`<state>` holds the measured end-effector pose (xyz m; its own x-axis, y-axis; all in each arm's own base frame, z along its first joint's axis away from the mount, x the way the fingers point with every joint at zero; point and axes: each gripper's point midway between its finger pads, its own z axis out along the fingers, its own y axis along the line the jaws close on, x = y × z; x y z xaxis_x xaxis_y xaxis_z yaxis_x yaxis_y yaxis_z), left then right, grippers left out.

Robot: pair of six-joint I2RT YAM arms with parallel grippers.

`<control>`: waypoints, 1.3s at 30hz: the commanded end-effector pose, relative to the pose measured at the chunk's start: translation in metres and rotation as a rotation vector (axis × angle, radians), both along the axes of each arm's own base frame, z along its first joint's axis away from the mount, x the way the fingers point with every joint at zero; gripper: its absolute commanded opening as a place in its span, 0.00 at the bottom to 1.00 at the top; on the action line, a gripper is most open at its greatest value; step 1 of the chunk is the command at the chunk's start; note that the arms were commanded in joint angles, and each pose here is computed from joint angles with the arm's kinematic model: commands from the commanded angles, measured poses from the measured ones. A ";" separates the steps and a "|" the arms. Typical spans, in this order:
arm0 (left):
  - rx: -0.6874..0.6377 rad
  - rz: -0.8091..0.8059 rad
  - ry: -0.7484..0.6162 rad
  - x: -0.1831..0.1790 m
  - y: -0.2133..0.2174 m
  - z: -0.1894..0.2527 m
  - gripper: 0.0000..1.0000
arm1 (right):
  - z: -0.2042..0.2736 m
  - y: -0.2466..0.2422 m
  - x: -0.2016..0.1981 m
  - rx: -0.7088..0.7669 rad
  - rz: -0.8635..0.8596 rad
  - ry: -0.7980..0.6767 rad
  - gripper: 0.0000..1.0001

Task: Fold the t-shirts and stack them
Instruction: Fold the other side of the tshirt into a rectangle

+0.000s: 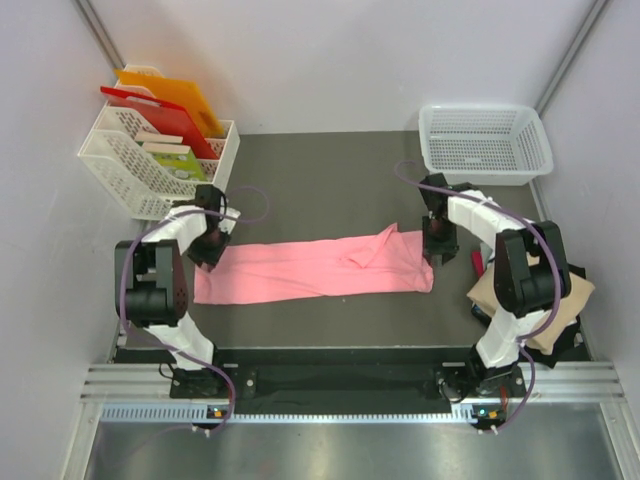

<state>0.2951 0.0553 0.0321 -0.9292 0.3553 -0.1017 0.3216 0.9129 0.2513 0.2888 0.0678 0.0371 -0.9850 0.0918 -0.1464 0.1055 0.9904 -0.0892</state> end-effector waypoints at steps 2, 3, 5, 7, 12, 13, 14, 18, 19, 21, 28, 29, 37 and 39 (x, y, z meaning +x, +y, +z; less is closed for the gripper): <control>-0.044 0.016 -0.135 0.029 -0.012 0.061 0.39 | 0.069 -0.005 0.053 -0.101 0.008 -0.206 0.39; -0.050 -0.007 -0.146 0.031 -0.022 0.066 0.39 | 0.077 0.004 0.056 -0.096 0.031 -0.225 0.39; -0.076 -0.014 -0.151 0.032 -0.032 0.072 0.40 | 0.096 0.023 0.066 -0.061 0.058 -0.263 0.41; -0.098 -0.037 -0.141 0.031 -0.045 0.072 0.40 | 0.100 0.054 0.065 0.002 0.124 -0.261 0.42; -0.119 -0.048 -0.087 0.018 -0.057 0.055 0.39 | 0.086 0.139 0.045 0.181 0.282 -0.168 0.41; -0.118 -0.046 -0.073 0.012 -0.057 0.048 0.39 | 0.076 0.147 0.041 0.186 0.294 -0.140 0.41; -0.119 -0.044 -0.071 0.011 -0.057 0.045 0.39 | 0.074 0.154 0.039 0.202 0.302 -0.129 0.41; -0.112 -0.038 -0.056 0.004 -0.055 0.031 0.38 | 0.060 0.180 0.027 0.277 0.320 -0.074 0.42; -0.107 -0.038 -0.051 0.003 -0.054 0.026 0.38 | 0.056 0.182 0.027 0.281 0.324 -0.068 0.42; -0.106 -0.036 -0.035 0.002 -0.054 0.019 0.38 | 0.052 0.188 0.025 0.287 0.334 -0.052 0.42; -0.107 -0.028 -0.019 0.005 -0.055 0.011 0.37 | 0.041 0.195 0.019 0.269 0.353 -0.002 0.42; -0.109 -0.030 -0.020 0.006 -0.055 0.011 0.37 | 0.041 0.195 0.017 0.268 0.353 0.001 0.42; -0.108 -0.024 -0.015 0.001 -0.055 0.008 0.37 | 0.024 0.193 0.006 0.266 0.341 0.044 0.43; -0.106 -0.024 -0.015 0.001 -0.055 0.007 0.37 | 0.018 0.194 0.007 0.266 0.340 0.049 0.42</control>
<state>0.2934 0.0018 0.0391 -0.9168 0.3786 -0.1271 0.3577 0.9200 0.1603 0.3000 0.2539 0.0642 -0.9705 -0.2065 -0.1246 -0.2256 0.9599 0.1665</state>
